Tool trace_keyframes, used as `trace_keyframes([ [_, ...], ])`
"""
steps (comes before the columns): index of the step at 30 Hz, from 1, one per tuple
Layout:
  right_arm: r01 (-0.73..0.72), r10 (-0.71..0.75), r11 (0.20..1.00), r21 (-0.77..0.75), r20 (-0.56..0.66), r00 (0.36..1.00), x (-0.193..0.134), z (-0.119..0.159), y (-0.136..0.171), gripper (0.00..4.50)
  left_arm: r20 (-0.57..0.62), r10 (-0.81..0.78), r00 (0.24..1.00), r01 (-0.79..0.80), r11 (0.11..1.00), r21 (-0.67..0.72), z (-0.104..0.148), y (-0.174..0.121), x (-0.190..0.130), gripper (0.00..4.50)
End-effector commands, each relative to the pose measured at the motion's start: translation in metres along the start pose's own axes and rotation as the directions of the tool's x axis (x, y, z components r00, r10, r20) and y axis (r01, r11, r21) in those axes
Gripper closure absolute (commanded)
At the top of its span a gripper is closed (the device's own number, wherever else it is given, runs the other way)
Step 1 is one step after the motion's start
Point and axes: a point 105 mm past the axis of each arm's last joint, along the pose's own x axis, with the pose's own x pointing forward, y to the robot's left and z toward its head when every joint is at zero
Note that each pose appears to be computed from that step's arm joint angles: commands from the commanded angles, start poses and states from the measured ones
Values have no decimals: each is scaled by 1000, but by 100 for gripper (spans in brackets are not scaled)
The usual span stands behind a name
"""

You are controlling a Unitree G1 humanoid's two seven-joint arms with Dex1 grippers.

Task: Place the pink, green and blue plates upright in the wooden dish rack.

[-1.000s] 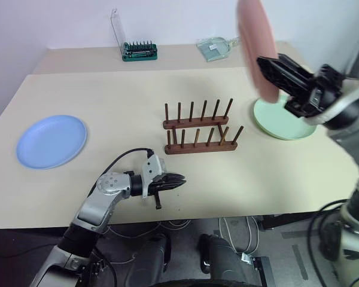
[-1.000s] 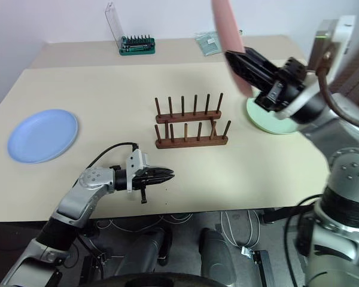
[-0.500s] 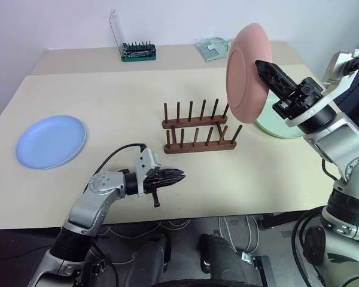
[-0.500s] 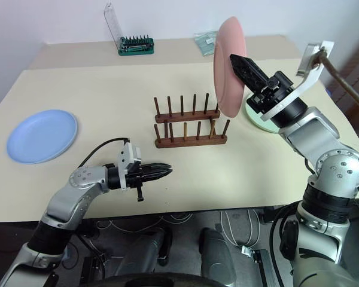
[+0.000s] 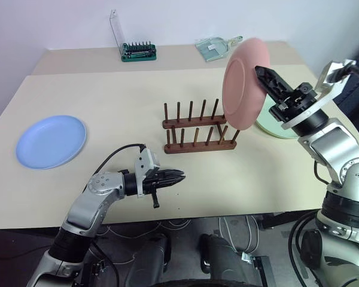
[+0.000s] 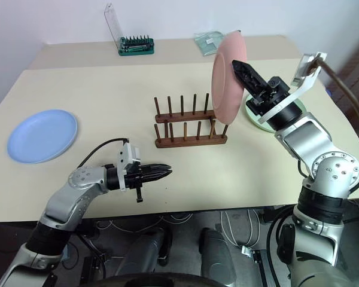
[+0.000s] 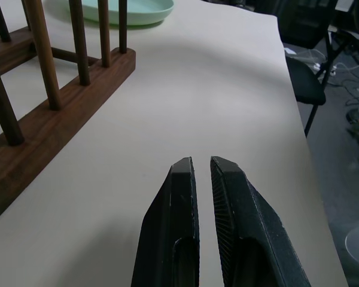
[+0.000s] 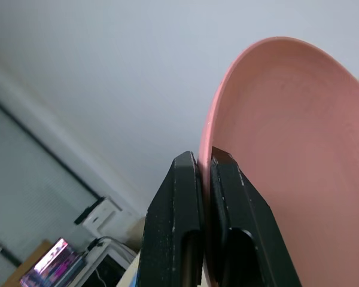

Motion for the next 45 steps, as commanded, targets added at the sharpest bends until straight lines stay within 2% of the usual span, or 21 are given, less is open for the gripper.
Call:
trace_keyframes([
  [1, -8, 8, 1000, -13, 27, 1000, 6, 7, 1, 448, 30, 0, 1000, -1, 999, 35, 8, -2, -2, 405],
  [3, -7, 7, 1000, -8, 19, 1000, 8, 6, -2, 448, 29, 1, 1000, -2, 999, 35, 8, -2, -2, 405],
  [6, -2, 2, 1000, -7, 5, 1000, 9, 4, -6, 358, 26, 5, 1000, -6, 999, 35, 9, -2, -3, 405],
  [10, 5, -5, 999, -40, 4, 1000, 9, 6, -5, 162, 25, 7, 1000, -8, 999, 36, 10, -2, -4, 405],
  [12, 17, -15, 994, -111, 18, 1000, 8, 12, -4, 60, 24, 8, 1000, -9, 999, 35, 10, -2, -4, 405],
  [15, 24, -4, 963, -269, 72, 997, 2, 36, 2, 60, 22, 9, 1000, -9, 999, 34, 10, -2, -5, 405],
  [18, 61, 6, 916, -396, 165, 986, -17, 76, 7, 60, 19, 11, 1000, -11, 999, 32, 10, -2, -5, 405],
  [21, 128, -32, 875, -467, 208, 978, -33, 99, 2, 60, 18, 13, 1000, -13, 999, 34, 10, -2, -6, 405],
  [22, 188, -99, 832, -522, 193, 976, -41, 102, -9, 60, 17, 12, 1000, -12, 999, 34, 10, -2, -6, 405],
  [24, 269, -278, 691, -671, 97, 956, -58, 96, -38, 60, 16, 5, 1000, -6, 999, 35, 11, -3, -5, 405],
  [26, 197, -443, 500, -843, -54, 895, -73, 73, -70, 60, 17, -9, 1000, 8, 999, 39, 12, -4, -4, 405],
  [28, 102, -514, 421, -901, -144, 846, -82, 57, -87, 60, 19, -18, 1000, 17, 999, 44, 14, -4, -2, 405],
  [33, -131, -676, 207, -970, -238, 697, -93, 26, -140, 60, 26, -28, 999, 26, 998, 61, 20, -4, 2, 405],
  [41, -215, -721, 114, -970, -229, 653, -87, 2, -188, 60, 23, -12, 1000, 11, 998, 59, 21, -5, 0, 405],
  [45, -235, -727, 95, -967, -229, 647, -87, 0, -198, 179, 22, -2, 1000, 1, 998, 60, 21, -6, 0, 405],
])
